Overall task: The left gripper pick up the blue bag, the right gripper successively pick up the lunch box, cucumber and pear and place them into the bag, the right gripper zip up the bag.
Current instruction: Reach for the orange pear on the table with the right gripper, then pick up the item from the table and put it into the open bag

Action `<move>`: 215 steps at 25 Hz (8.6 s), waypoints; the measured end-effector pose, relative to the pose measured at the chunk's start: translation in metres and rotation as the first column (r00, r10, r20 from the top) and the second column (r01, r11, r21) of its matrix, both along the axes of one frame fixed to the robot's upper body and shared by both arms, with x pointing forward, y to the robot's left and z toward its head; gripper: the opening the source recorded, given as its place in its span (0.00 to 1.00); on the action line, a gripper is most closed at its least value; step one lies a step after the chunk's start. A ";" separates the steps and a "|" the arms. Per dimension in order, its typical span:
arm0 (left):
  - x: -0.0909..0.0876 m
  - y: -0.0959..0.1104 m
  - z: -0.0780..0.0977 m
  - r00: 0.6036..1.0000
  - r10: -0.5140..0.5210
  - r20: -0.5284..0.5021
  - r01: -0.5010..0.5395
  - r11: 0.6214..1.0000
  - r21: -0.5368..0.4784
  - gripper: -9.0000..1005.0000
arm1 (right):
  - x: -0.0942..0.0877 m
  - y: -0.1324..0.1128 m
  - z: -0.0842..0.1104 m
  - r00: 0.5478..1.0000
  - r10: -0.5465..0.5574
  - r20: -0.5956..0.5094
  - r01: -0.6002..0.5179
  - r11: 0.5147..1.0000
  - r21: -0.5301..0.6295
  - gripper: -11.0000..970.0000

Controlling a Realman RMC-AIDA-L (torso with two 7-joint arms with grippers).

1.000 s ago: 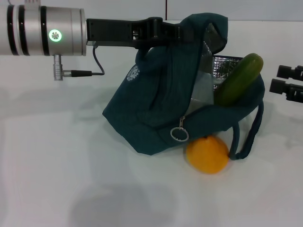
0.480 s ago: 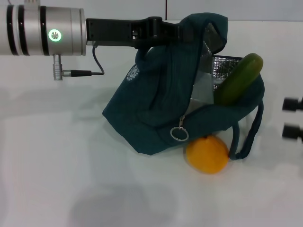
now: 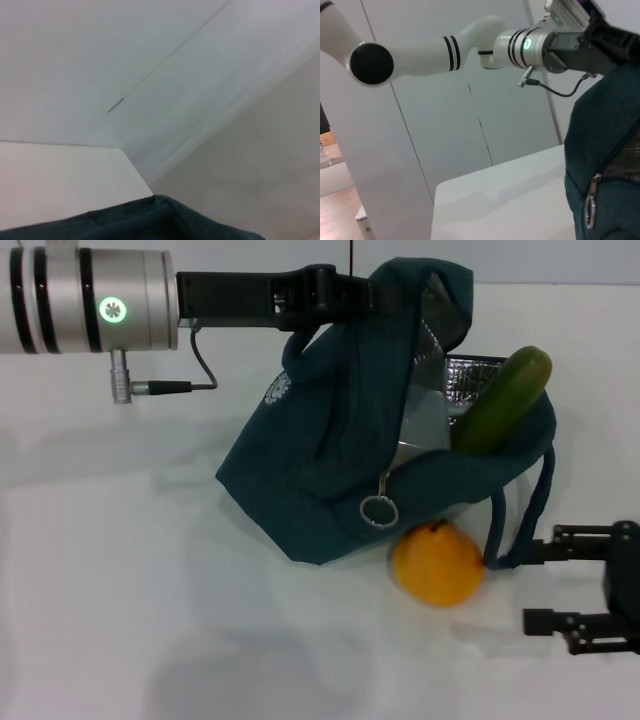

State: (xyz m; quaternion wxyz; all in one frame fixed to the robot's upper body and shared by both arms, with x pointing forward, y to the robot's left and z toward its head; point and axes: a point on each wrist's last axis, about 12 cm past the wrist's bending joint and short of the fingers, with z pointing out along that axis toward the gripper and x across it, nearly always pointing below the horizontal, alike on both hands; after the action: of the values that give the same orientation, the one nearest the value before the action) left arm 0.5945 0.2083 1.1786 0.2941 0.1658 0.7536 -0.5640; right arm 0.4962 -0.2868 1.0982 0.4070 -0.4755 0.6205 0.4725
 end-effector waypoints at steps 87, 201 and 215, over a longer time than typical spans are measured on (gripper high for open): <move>0.008 0.014 -0.008 0.995 0.062 0.082 -0.064 0.998 0.015 0.07 | 0.052 0.012 0.047 0.971 -0.186 0.152 0.129 0.938 0.322 0.04; -0.015 -0.052 -0.015 0.980 -0.163 -0.115 0.127 0.955 -0.268 0.07 | 0.078 0.038 0.065 0.920 -0.178 0.349 0.138 0.981 0.138 0.09; -0.012 -0.054 -0.012 0.980 -0.164 -0.108 0.131 0.955 -0.268 0.07 | 0.083 0.044 0.058 0.909 -0.189 0.370 0.148 0.979 0.137 0.10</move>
State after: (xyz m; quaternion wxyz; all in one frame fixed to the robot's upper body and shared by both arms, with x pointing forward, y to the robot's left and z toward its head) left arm 0.5822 0.1543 1.1668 0.2208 0.1450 0.6764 -0.6875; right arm 0.5789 -0.2425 1.1563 0.5839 -0.4806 0.5423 0.3662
